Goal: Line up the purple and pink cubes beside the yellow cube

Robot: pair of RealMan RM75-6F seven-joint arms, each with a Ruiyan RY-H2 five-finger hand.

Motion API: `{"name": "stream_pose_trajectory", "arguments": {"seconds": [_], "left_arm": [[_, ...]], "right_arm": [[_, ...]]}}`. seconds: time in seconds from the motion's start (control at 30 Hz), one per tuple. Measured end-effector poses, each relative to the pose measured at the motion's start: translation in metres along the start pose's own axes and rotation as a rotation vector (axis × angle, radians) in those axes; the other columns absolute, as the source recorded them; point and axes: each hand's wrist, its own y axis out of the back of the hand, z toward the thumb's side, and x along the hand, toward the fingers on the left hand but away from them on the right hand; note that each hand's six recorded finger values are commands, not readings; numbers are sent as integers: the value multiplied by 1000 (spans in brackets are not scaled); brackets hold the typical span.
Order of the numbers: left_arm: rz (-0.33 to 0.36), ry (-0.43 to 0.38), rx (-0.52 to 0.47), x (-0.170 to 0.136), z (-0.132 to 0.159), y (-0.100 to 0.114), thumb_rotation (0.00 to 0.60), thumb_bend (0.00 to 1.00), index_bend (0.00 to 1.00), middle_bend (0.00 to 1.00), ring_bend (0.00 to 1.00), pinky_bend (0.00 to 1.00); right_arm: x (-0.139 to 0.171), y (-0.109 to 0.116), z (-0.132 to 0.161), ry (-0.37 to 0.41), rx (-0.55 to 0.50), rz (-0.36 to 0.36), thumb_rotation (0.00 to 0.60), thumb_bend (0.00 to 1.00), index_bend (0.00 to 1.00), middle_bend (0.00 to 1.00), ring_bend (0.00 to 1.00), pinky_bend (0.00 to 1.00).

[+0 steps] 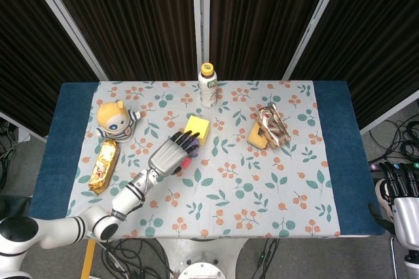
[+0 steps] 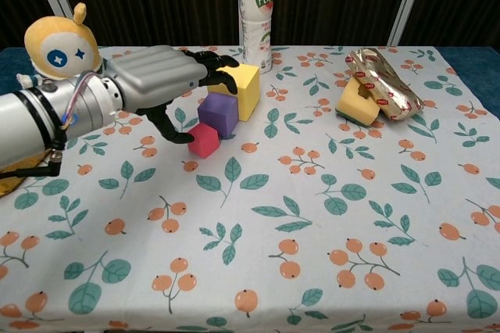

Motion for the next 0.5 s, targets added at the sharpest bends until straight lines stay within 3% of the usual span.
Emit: {"name": "stream_pose_trajectory", "arguments": {"seconds": [0.17,0.5], "left_arm": [[86,-31,42,-10,-1,4,600,9,77,0,2,164],[122,-68,144,3,8,-16,600,0,72,0,1,164]], "right_arm": [[-1,-1,2,8,-1,1,600,164,58,90,0,121],[1,1,2,0,6,-3,600,164,58,80,0,121]]}}
